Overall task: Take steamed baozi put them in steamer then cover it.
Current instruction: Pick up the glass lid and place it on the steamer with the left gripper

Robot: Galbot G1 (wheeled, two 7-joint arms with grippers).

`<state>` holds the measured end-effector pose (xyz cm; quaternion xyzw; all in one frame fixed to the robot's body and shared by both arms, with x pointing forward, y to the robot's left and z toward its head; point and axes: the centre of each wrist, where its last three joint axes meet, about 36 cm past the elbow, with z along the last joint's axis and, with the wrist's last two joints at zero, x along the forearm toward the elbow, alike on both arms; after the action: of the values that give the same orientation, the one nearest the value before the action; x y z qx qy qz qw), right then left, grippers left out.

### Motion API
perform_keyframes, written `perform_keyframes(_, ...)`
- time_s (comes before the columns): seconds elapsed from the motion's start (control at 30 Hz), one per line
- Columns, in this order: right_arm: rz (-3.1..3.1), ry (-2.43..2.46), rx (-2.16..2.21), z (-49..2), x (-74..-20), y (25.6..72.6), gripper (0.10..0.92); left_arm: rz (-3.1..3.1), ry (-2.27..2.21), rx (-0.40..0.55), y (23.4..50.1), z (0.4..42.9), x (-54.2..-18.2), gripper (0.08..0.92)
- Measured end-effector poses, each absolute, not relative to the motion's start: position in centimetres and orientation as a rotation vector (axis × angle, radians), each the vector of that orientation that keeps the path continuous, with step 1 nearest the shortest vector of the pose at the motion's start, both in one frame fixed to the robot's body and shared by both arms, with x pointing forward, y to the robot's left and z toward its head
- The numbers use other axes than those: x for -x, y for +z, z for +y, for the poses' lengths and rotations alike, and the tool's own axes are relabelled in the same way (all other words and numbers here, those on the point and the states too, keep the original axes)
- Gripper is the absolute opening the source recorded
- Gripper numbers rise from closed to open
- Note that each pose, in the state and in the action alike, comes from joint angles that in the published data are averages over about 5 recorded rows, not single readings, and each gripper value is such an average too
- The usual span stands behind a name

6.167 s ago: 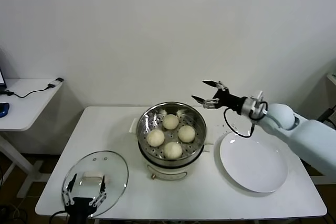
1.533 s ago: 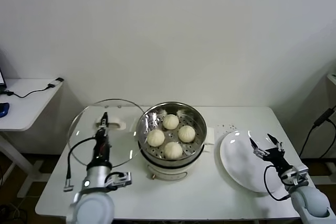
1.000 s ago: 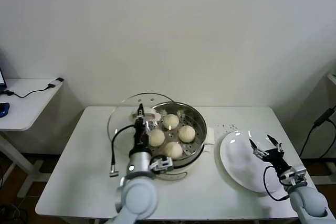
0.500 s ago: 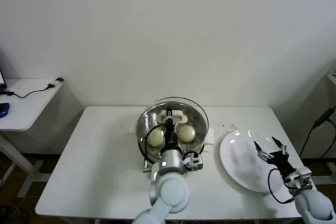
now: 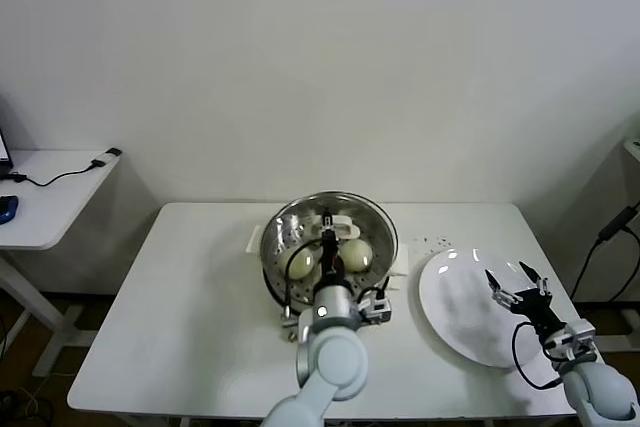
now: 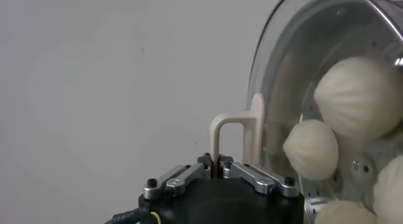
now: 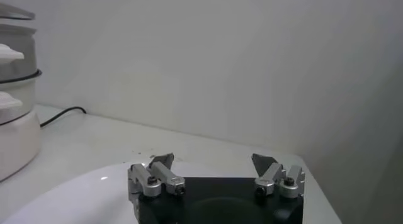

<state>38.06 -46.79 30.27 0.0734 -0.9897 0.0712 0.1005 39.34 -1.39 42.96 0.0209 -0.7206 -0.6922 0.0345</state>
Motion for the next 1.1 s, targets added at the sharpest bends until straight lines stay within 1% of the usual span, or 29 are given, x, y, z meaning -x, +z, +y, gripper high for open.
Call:
perform_keyframes(0.33, -2.924, 0.210, -0.222, -46.7, -38.1, 30.1, 0.823, -2.185, -2.137, -0.072, 42.1, -1.0, -39.7, 0.141)
perform_keyframes(0.6, -2.923, 0.210, -0.221, -46.8, -38.0, 30.1, 0.823, -2.183, -2.143, -0.065, 41.8, -1.1, -39.8, 0.141)
perform_keyframes(1.1, -2.923, 0.207, -0.222, -46.8, -37.9, 29.9, 0.823, -2.160, -2.173, -0.078, 41.0, -1.0, -40.0, 0.141)
